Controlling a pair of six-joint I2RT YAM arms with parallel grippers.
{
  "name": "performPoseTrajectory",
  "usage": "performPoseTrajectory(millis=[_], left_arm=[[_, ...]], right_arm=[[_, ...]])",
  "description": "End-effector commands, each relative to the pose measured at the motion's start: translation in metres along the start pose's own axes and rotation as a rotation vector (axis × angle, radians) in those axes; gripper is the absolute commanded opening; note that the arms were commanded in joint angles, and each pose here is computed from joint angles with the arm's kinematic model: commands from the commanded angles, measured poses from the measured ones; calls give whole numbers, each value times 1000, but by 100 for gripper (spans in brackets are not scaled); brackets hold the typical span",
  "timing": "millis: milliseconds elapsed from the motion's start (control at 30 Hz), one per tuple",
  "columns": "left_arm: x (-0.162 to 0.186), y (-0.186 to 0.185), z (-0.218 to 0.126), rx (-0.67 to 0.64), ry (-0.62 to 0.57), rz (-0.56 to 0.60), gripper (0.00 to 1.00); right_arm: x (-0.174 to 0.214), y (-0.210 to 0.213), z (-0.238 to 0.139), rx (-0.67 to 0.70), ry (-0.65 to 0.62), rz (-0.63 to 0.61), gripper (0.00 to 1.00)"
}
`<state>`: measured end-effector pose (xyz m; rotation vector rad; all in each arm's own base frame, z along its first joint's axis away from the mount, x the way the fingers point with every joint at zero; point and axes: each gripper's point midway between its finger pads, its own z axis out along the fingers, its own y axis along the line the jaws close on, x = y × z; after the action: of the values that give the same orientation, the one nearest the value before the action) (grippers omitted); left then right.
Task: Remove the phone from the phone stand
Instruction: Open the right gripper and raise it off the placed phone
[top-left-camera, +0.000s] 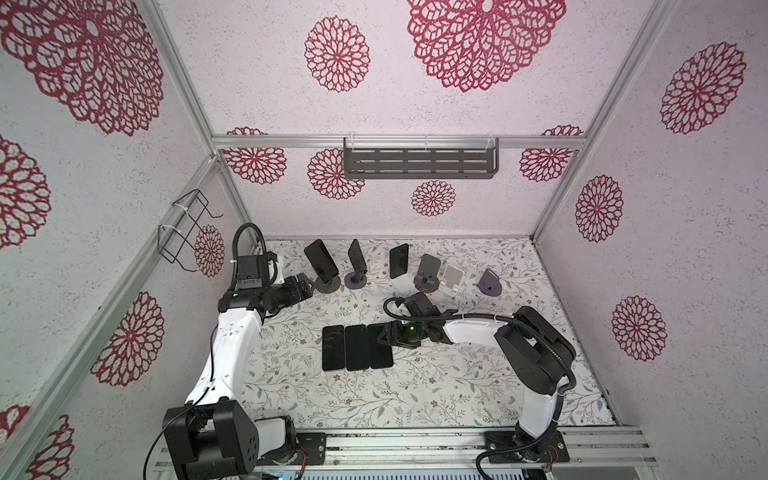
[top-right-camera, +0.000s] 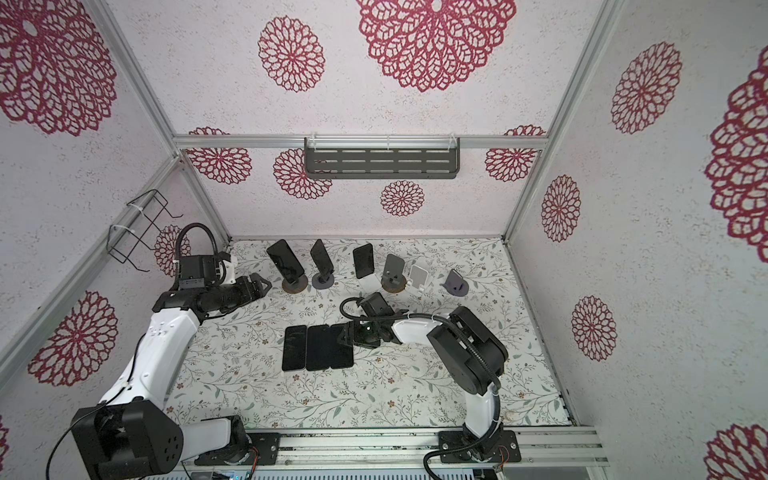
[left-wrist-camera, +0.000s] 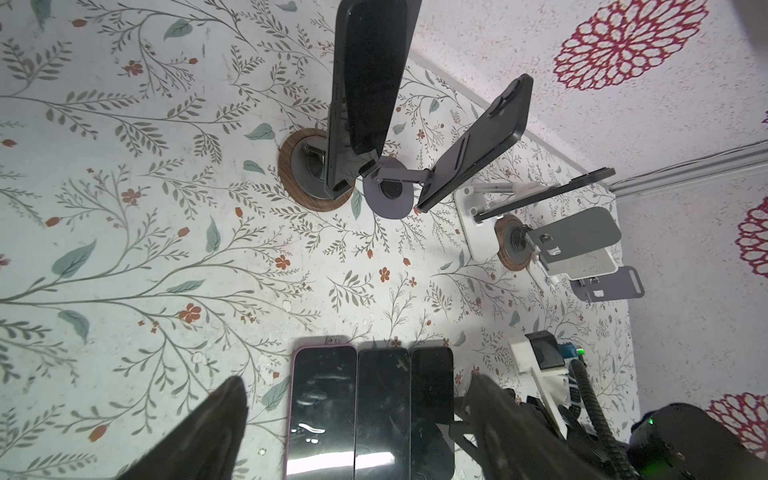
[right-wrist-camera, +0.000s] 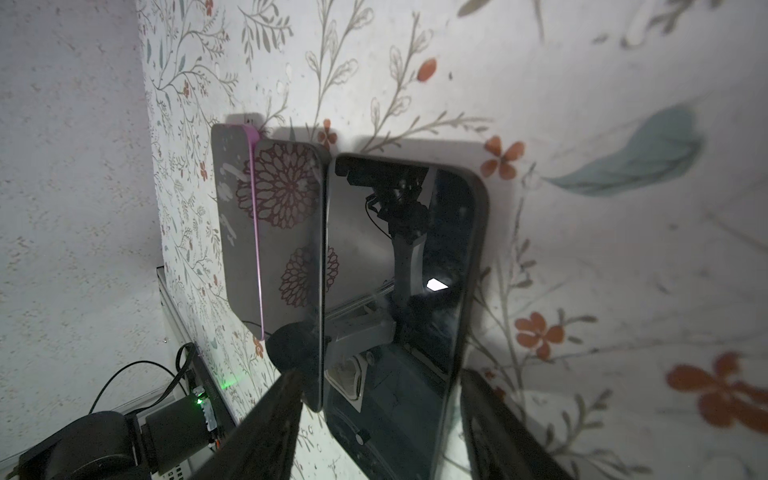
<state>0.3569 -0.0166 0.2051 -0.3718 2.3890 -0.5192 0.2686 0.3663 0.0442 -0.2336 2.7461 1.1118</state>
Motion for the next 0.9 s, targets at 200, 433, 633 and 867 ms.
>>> performPoseTrajectory(millis=[200, 433, 633, 867], left_arm=[[-6, 1, -7, -9, -29, 30, 88], [-15, -1, -9, -2, -68, 66, 85], [-50, -13, 5, 64, -97, 32, 84], [-102, -23, 32, 103, -136, 110, 83]], right_arm=[[-15, -15, -43, 185, -154, -114, 76], [-38, -8, -95, 230, -338, -196, 76], [-23, 8, -119, 132, -366, -287, 71], [-4, 21, -133, 33, -349, -360, 64]])
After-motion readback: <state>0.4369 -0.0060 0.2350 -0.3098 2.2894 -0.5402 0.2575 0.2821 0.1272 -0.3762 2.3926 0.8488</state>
